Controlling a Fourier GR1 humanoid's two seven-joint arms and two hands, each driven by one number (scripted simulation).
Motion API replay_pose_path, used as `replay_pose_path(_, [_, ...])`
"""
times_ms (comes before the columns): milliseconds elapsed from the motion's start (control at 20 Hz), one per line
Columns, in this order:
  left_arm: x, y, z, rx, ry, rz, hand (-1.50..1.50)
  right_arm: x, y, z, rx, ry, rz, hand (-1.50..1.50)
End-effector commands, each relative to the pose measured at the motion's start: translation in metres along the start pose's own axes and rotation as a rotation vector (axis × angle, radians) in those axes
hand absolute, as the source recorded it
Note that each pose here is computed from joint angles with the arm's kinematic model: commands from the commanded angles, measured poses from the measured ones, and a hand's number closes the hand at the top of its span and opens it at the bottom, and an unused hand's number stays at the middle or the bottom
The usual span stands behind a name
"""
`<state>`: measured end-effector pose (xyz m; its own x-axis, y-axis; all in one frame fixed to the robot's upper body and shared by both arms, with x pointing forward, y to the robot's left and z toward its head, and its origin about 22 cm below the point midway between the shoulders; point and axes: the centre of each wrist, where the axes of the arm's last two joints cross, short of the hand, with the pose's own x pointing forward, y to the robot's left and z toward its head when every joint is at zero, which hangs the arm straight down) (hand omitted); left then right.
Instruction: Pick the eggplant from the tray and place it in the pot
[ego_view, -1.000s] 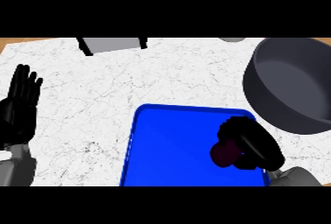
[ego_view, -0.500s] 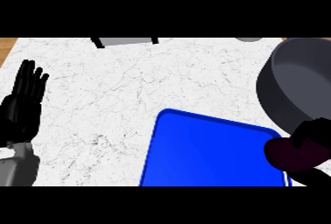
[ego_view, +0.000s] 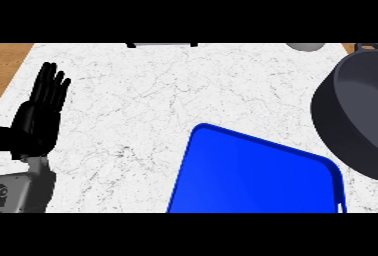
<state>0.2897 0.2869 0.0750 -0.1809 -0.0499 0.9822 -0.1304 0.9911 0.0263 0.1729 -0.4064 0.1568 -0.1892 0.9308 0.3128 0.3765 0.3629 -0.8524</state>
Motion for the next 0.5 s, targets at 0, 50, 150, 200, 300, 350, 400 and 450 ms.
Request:
replay_pose_path(0, [0.013, -0.009, -0.017, -0.025, -0.017, 0.002, 0.0, -0.055, -0.023, -0.01, -0.033, 0.054, -0.017, 1.5])
replay_pose_path(50, [0.005, -0.02, -0.011, -0.041, -0.017, 0.008, 0.0, -0.058, -0.038, -0.031, -0.056, 0.077, -0.043, 1.5])
replay_pose_path(150, [0.005, -0.036, -0.015, -0.045, -0.008, 0.011, 0.0, -0.088, -0.006, -0.016, -0.04, 0.064, -0.016, 1.5])
replay_pose_path(200, [0.007, -0.021, -0.022, -0.037, -0.01, 0.011, 0.0, -0.099, -0.004, 0.001, -0.018, 0.067, -0.045, 1.5])
replay_pose_path(300, [0.03, -0.018, -0.024, -0.04, -0.011, 0.006, 0.0, -0.114, -0.021, -0.025, -0.01, 0.055, -0.03, 1.5])
replay_pose_path(350, [0.006, -0.035, 0.008, -0.042, -0.01, 0.018, 0.0, -0.103, -0.019, -0.043, 0.003, 0.059, -0.029, 1.5])
replay_pose_path(400, [-0.005, -0.033, -0.005, -0.051, -0.004, 0.017, 0.0, -0.125, -0.006, -0.025, -0.001, 0.042, -0.033, 1.5])
replay_pose_path(450, [0.001, -0.014, -0.016, -0.034, -0.008, 0.006, 0.0, -0.126, 0.007, -0.037, 0.007, 0.042, -0.024, 1.5])
